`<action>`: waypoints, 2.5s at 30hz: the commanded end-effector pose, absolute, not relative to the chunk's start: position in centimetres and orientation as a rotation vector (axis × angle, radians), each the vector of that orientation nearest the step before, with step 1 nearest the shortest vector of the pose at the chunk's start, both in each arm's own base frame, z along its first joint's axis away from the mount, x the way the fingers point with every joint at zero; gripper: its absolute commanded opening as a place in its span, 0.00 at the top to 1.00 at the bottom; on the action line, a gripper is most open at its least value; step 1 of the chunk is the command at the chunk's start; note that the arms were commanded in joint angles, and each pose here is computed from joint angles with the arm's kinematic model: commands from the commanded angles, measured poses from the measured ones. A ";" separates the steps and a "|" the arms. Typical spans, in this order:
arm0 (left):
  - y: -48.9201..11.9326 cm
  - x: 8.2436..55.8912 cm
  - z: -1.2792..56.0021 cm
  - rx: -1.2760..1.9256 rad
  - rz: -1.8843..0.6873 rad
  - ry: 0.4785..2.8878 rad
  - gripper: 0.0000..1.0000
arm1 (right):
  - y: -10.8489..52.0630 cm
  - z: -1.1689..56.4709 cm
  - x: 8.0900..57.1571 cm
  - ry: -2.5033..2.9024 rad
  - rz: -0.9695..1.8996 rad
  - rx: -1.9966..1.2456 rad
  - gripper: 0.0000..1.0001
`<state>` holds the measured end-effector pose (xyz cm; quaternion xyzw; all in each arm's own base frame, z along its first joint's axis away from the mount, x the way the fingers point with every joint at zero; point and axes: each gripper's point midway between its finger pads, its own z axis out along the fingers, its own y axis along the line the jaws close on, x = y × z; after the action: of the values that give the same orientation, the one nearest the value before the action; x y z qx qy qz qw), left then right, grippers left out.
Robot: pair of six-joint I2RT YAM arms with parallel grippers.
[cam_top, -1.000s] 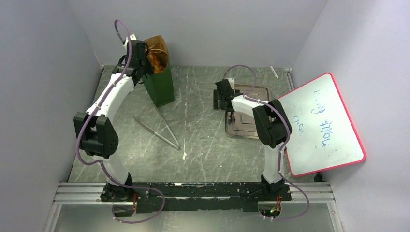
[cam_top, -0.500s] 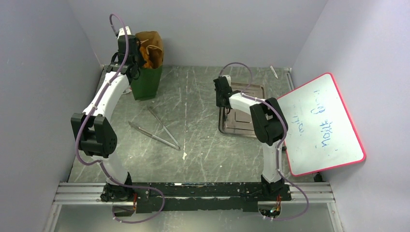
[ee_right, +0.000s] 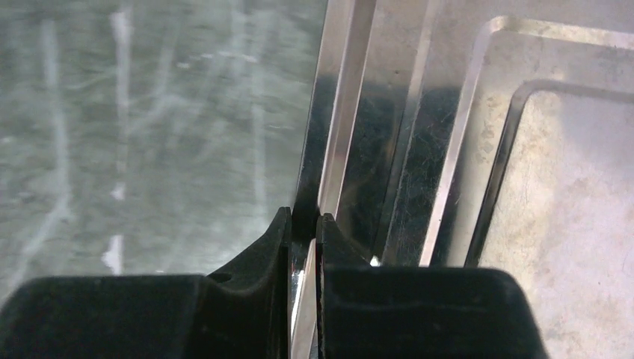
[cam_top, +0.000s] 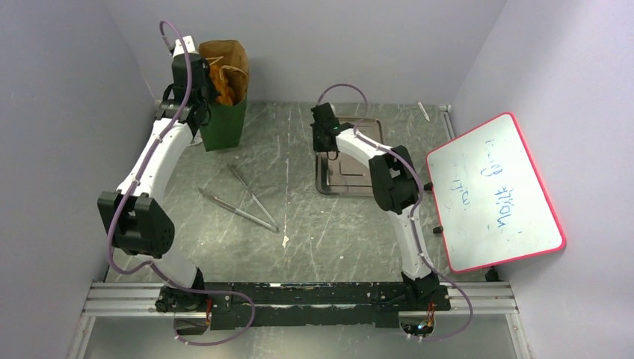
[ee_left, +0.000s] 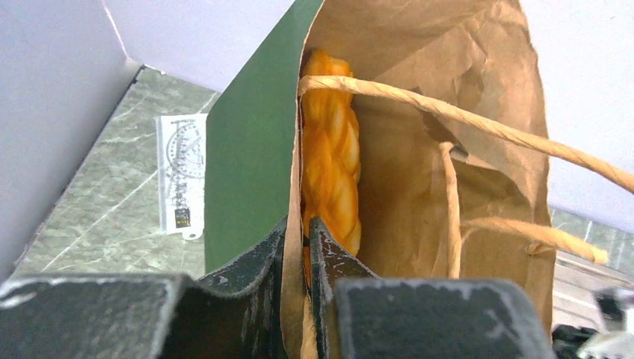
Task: Take the fake bread out of the paper bag
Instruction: Move the container to the center of the board, then place the paper bag at the center of the board.
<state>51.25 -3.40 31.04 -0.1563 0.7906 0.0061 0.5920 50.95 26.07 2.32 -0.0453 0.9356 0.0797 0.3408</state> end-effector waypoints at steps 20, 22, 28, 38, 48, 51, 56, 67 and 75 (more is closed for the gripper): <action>-2.5 44.7 39.0 -0.365 -0.059 1.641 0.93 | 25.1 -1.3 52.7 2.518 0.255 0.919 1.00; -2.6 44.1 38.9 -0.365 -0.071 1.643 0.93 | 24.6 -2.0 53.2 2.508 0.227 1.008 1.00; -2.2 42.3 38.8 -0.360 -0.052 1.650 0.93 | 24.0 -2.5 55.8 2.442 0.267 1.085 1.00; -1.7 39.5 41.4 -0.365 -0.064 1.602 0.93 | 20.4 7.6 56.8 2.312 0.107 0.563 0.56; -2.3 38.7 41.7 -0.367 -0.121 1.598 0.93 | 9.1 9.5 51.1 2.297 -0.236 0.437 0.30; -2.4 38.4 41.2 -0.361 -0.126 1.609 0.93 | 6.9 8.5 50.2 2.344 -0.289 0.417 0.29; -2.4 37.5 40.8 -0.394 -0.148 1.610 0.93 | 4.9 6.1 48.7 2.401 -0.311 0.412 0.29; -0.6 35.0 40.4 -0.333 0.000 1.658 0.93 | 5.0 1.1 47.5 2.491 -0.186 0.423 0.43; 0.0 33.4 40.1 -0.371 0.007 1.675 0.93 | 5.3 -2.4 44.5 2.624 -0.077 0.583 0.90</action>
<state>34.47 -0.52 36.92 -0.1501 0.7704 0.0071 0.6195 47.35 4.65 1.49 0.1785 0.9381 -0.0549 0.2916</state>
